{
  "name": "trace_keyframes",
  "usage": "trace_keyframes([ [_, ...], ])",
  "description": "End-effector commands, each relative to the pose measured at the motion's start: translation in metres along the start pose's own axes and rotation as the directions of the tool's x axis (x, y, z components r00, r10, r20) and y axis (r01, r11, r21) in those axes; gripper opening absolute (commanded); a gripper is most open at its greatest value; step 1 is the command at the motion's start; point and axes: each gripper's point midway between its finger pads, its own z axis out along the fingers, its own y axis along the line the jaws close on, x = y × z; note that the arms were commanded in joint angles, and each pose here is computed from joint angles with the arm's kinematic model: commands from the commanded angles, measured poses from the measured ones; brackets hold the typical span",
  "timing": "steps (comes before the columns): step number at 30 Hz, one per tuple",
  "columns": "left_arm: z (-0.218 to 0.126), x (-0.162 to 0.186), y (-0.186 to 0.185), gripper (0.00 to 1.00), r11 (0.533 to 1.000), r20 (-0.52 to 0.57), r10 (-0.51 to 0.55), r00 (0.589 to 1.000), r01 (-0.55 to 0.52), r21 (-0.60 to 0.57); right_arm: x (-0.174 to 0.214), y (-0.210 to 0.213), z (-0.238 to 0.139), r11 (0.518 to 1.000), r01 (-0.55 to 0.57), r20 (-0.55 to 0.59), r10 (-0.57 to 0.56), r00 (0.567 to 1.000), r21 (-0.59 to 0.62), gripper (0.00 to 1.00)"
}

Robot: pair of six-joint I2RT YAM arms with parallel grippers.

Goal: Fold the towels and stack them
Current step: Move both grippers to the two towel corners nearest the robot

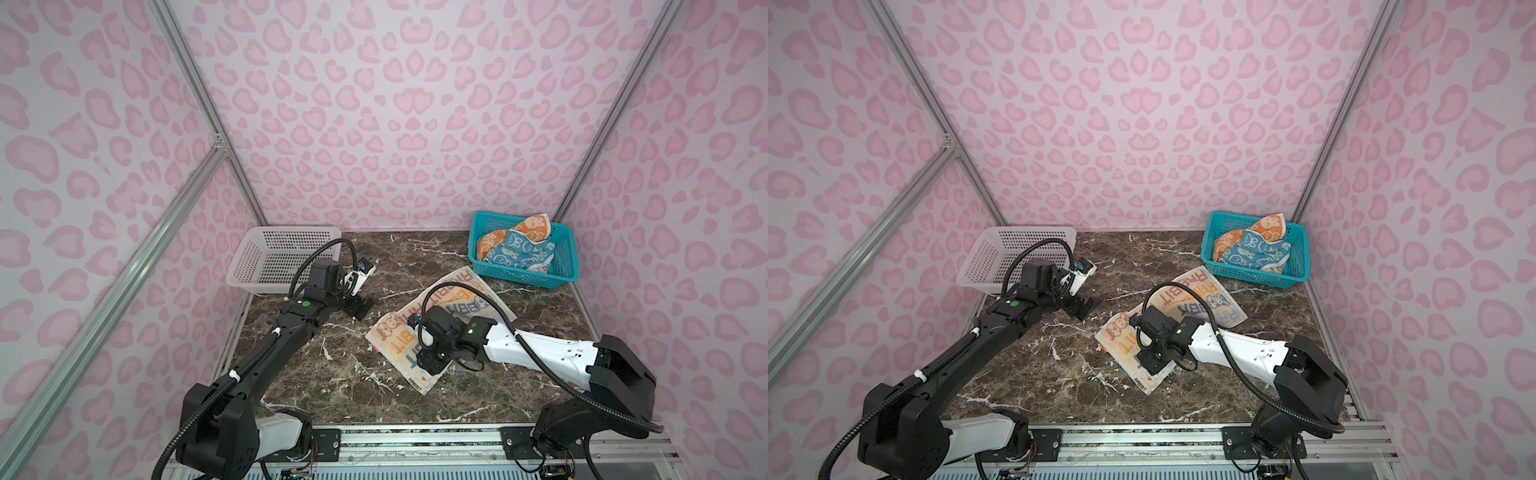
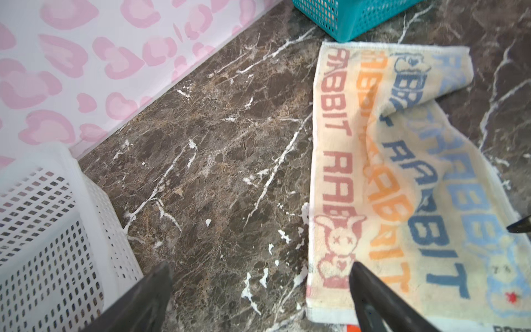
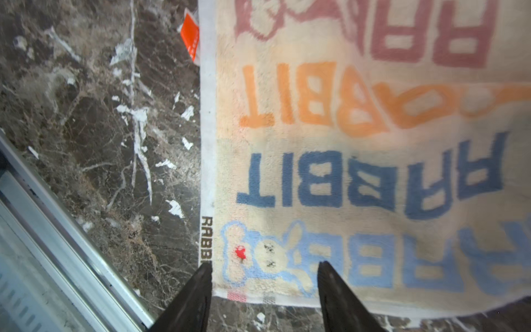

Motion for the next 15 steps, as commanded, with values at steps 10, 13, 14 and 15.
trace_keyframes([
  [10, 0.014, 0.035, 0.009, 0.97, 0.998, -0.091, 0.062, 0.994, -0.064, -0.011, 0.035, 0.018, 0.038, 0.992, 0.127, -0.121, -0.128, 0.984, -0.014, 0.59],
  [13, 0.014, 0.038, 0.006, 0.97, 0.998, -0.099, 0.060, 0.993, -0.060, 0.003, 0.044, 0.014, 0.040, 0.989, 0.148, -0.164, -0.146, 0.976, 0.000, 0.53],
  [14, 0.014, 0.038, 0.005, 0.97, 0.998, -0.097, 0.062, 0.993, -0.061, 0.008, 0.049, 0.010, 0.040, 0.987, 0.159, -0.186, -0.153, 0.971, 0.018, 0.49],
  [15, 0.014, 0.038, 0.004, 0.97, 0.998, -0.095, 0.064, 0.993, -0.062, 0.016, 0.053, 0.005, 0.040, 0.985, 0.171, -0.209, -0.160, 0.965, 0.037, 0.44],
])
